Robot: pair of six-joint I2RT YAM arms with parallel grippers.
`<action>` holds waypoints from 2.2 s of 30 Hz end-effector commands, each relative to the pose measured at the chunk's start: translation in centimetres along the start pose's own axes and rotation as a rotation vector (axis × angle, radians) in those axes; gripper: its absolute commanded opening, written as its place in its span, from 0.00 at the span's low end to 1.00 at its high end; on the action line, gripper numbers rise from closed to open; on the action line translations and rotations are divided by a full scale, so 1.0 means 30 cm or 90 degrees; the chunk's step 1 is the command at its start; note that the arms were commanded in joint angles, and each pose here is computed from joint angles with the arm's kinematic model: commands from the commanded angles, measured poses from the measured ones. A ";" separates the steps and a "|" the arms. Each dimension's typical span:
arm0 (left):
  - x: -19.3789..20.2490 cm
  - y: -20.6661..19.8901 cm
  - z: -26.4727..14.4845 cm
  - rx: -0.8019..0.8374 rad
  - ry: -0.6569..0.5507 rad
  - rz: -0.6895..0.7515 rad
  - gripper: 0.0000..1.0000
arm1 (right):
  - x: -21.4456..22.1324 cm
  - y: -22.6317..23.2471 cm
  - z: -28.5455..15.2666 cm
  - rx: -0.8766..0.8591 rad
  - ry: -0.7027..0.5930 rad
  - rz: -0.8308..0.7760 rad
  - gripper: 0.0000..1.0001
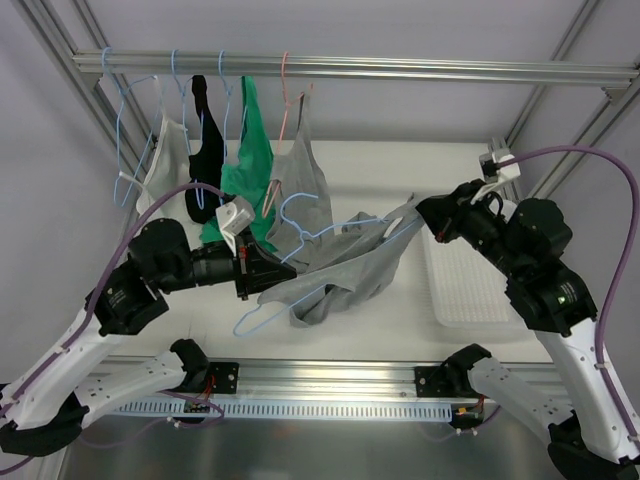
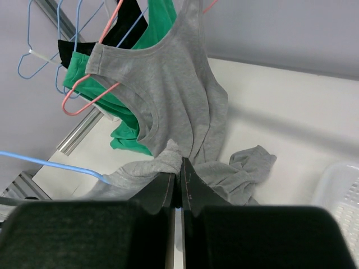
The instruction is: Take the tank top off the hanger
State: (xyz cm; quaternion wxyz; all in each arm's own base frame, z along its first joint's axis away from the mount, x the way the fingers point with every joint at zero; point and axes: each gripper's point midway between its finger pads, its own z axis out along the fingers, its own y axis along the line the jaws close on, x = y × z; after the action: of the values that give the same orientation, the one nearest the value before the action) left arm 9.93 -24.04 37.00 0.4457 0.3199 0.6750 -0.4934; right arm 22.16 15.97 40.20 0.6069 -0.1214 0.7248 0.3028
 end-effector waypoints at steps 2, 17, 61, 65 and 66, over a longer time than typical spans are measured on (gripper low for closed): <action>-0.026 -0.036 -0.011 0.026 -0.006 0.024 0.00 | -0.091 -0.046 -0.027 0.059 -0.060 -0.020 0.00; -0.002 -0.087 -0.014 0.090 0.017 0.040 0.00 | 0.080 -0.129 0.116 0.091 0.058 0.037 0.00; -0.454 0.203 0.068 -0.233 -0.308 0.067 0.00 | 0.906 0.069 0.159 -0.066 0.369 0.114 0.16; -0.341 0.265 0.080 -0.280 -0.229 0.032 0.00 | 0.921 0.061 0.179 -0.054 0.373 0.108 0.51; -0.328 0.272 0.083 -0.284 -0.219 0.028 0.00 | 0.922 0.057 0.179 -0.049 0.371 0.107 0.62</action>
State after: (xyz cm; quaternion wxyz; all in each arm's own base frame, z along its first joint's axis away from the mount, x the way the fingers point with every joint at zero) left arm 21.47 -24.23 45.37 0.6546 0.1539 0.6285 -0.3909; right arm 17.64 24.39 10.91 0.2968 -0.1597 0.8890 0.3099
